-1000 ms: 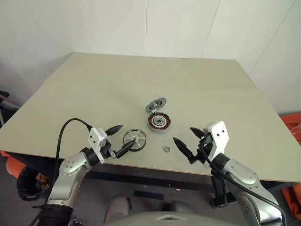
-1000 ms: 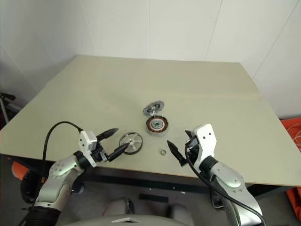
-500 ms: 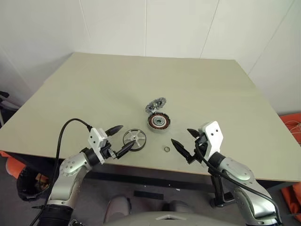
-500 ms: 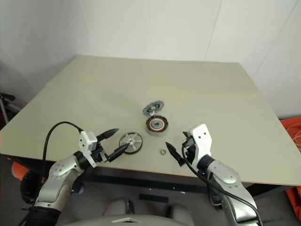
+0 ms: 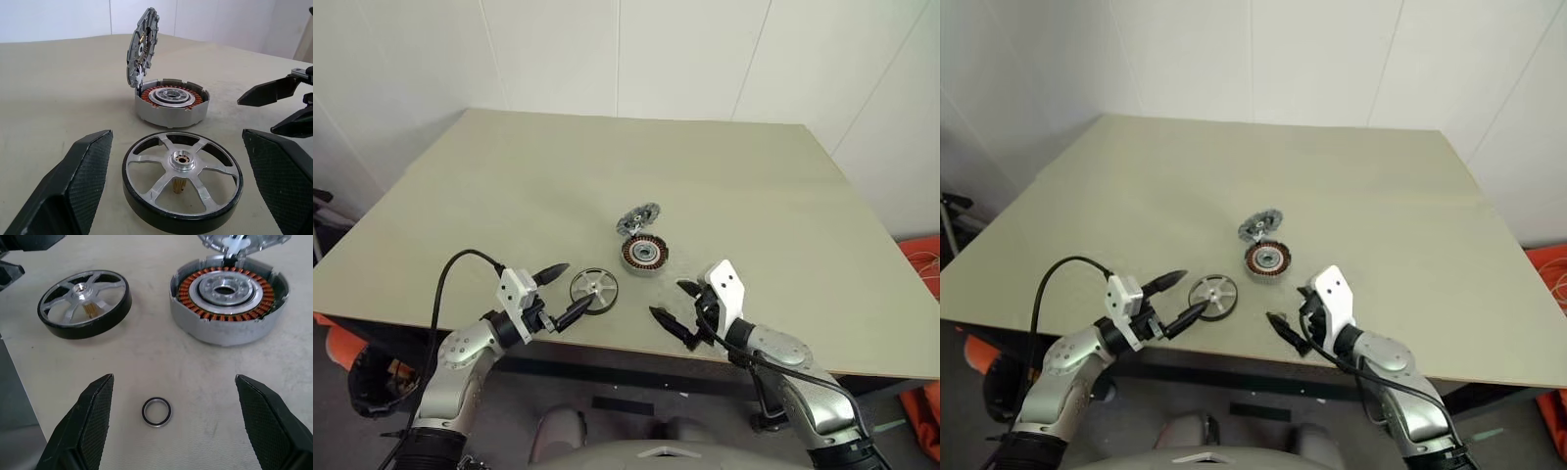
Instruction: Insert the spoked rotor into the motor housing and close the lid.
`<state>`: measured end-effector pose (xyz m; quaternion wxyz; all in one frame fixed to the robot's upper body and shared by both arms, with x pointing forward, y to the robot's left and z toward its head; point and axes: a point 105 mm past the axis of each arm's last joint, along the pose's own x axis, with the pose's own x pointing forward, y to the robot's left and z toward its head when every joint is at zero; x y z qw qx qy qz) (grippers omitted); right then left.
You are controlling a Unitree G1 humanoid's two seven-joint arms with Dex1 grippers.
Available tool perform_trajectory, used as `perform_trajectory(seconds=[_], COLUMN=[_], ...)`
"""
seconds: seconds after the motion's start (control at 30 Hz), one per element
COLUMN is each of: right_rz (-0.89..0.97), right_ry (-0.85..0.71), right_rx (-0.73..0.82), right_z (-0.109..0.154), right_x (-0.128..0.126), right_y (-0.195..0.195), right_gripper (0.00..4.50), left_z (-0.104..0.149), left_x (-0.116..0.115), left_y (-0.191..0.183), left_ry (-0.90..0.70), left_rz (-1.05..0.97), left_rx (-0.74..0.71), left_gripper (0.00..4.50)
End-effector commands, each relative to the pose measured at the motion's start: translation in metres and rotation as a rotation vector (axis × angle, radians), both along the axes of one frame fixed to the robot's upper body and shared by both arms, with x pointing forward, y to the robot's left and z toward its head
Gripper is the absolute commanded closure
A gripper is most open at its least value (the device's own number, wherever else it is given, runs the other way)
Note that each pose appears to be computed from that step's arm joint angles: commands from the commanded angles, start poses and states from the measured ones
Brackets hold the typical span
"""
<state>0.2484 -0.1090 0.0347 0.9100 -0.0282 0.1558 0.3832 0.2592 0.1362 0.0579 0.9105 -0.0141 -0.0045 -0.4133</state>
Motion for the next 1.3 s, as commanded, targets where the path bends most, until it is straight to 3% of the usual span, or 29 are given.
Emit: perform_trajectory(seconds=[0.03,0.97,1.1,1.3], right_rz=[0.057,0.17,0.171,0.171], right_ry=[-0.047,-0.026,-0.027,-0.029], right_rx=[-0.007,-0.139,-0.147,-0.15], right_z=[0.0045,0.0057,0.0061,0.0055], right_x=[0.0051,0.0029,0.0031,0.0035], right_y=[0.0034,0.0019,0.0024,0.0033], right_gripper=[0.02,0.02,0.93,3.02], left_z=[0.0082,0.0118,0.0119,0.0117], left_x=[0.0013,-0.0072,-0.0079,-0.0082], left_y=[-0.0005,-0.002,-0.0025,-0.0028], left_ry=[-0.04,-0.037,-0.035,-0.034], left_rz=[0.0,0.018,0.017,0.017], left_rx=[-0.008,-0.022,-0.023,-0.023], left_gripper=[0.0,0.0,0.0,0.0])
